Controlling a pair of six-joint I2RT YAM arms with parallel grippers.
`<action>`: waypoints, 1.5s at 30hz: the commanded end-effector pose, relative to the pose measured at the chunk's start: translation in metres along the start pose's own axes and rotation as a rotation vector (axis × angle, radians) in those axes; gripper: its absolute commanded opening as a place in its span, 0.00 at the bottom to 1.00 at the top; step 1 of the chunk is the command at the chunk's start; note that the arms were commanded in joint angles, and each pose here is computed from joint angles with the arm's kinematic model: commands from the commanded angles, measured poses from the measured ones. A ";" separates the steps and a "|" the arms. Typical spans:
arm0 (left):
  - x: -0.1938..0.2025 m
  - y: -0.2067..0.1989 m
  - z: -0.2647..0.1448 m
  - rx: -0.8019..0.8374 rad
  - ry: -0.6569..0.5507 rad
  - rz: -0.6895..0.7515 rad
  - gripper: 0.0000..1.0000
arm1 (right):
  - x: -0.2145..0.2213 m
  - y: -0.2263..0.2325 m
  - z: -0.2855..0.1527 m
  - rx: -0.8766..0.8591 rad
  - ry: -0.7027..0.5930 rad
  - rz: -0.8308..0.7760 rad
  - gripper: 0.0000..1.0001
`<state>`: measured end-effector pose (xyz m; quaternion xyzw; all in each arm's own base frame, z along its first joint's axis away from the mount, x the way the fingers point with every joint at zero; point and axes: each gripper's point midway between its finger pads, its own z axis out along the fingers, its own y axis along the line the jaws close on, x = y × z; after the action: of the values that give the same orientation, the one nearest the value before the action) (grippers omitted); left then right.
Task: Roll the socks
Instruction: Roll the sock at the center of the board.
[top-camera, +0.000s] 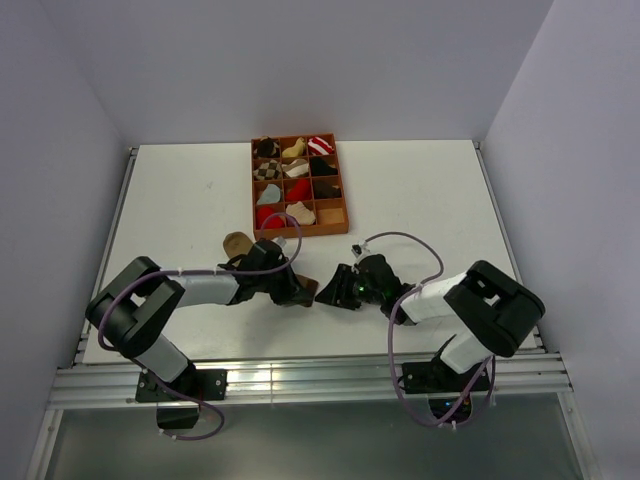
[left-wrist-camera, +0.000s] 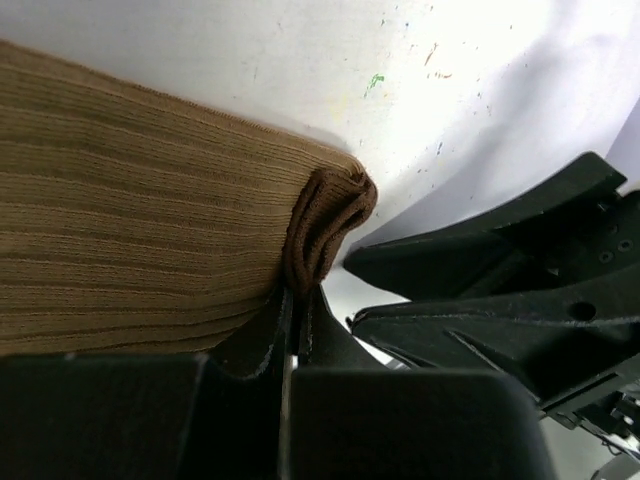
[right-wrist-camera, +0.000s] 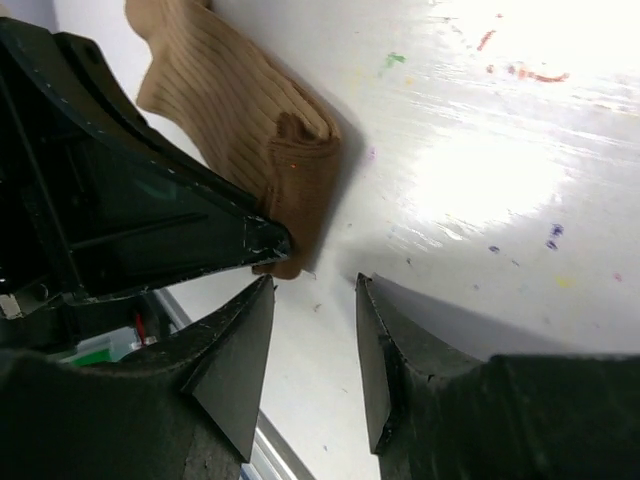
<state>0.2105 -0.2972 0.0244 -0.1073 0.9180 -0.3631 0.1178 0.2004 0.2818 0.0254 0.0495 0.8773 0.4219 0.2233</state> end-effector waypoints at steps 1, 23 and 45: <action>0.000 -0.011 -0.007 0.066 0.003 -0.011 0.00 | -0.011 0.018 0.004 -0.101 -0.043 0.002 0.46; -0.004 -0.020 -0.014 0.151 0.012 -0.027 0.00 | -0.003 -0.024 0.036 -0.066 -0.006 0.132 0.40; -0.007 -0.032 -0.020 0.264 0.010 -0.018 0.00 | -0.014 0.007 0.036 -0.158 0.011 0.093 0.43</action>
<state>0.2107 -0.2948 0.0459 -0.1180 0.8804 -0.4450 0.1140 0.2300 0.3053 0.0235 0.0858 0.8353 0.5001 0.2118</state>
